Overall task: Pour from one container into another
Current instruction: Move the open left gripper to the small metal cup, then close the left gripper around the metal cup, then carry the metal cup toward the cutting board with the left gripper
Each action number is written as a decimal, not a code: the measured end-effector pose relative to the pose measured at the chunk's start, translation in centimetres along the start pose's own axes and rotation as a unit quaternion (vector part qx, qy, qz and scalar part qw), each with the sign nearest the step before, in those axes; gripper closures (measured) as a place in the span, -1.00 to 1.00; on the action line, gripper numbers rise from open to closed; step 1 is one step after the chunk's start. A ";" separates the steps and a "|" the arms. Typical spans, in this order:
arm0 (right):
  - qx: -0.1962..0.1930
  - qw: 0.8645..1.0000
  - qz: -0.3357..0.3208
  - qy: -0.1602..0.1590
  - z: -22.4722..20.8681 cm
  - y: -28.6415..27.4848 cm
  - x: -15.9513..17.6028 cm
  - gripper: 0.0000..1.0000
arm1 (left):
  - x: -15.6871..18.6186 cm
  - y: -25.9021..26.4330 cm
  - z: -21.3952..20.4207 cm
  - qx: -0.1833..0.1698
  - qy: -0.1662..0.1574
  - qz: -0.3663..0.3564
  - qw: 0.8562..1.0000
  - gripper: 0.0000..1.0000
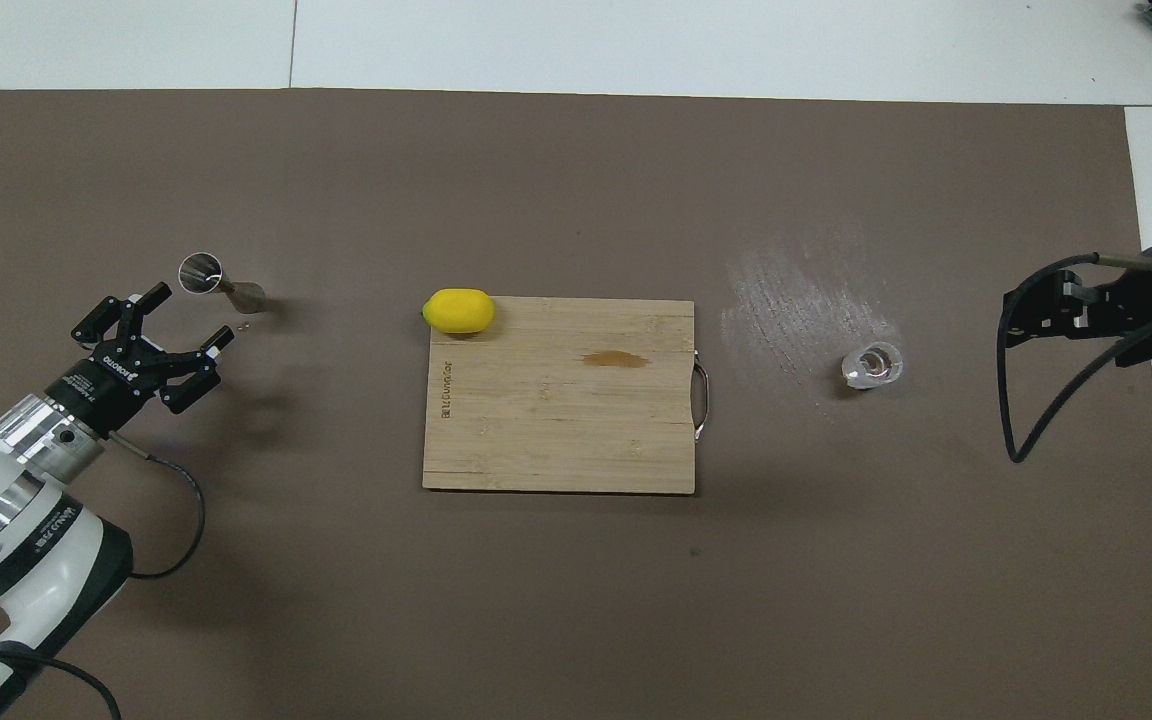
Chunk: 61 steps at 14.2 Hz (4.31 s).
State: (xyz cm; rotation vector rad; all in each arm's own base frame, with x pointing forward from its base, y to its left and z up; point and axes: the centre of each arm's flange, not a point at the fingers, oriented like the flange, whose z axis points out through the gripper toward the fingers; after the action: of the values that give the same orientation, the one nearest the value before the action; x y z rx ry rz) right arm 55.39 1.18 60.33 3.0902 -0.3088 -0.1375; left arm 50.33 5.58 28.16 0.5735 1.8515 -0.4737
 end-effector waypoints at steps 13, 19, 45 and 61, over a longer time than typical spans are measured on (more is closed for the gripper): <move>0.000 1.000 0.000 0.000 0.0 0.0 0.0 -1.00 | 0.1 -0.4 1.7 -0.043 -0.012 0.010 0.999 -0.91; 0.000 1.000 0.000 0.000 0.0 0.0 0.0 -1.00 | -0.5 -0.2 2.0 -0.048 -0.018 0.008 0.999 -0.78; 0.000 1.000 0.000 0.000 0.0 0.0 0.0 -1.00 | -1.0 0.0 2.9 -0.071 -0.019 -0.011 0.997 -0.04; 0.007 0.999 0.009 0.036 -2.0 0.0 -1.0 -1.00 | -11.1 -10.9 11.9 0.027 -0.047 0.051 0.997 -0.04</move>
State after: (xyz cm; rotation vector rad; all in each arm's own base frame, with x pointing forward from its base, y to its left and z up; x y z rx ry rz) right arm 54.63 1.38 62.42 3.0961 -0.3368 -0.0245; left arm 56.07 -11.82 35.16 0.6681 1.7155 -0.4746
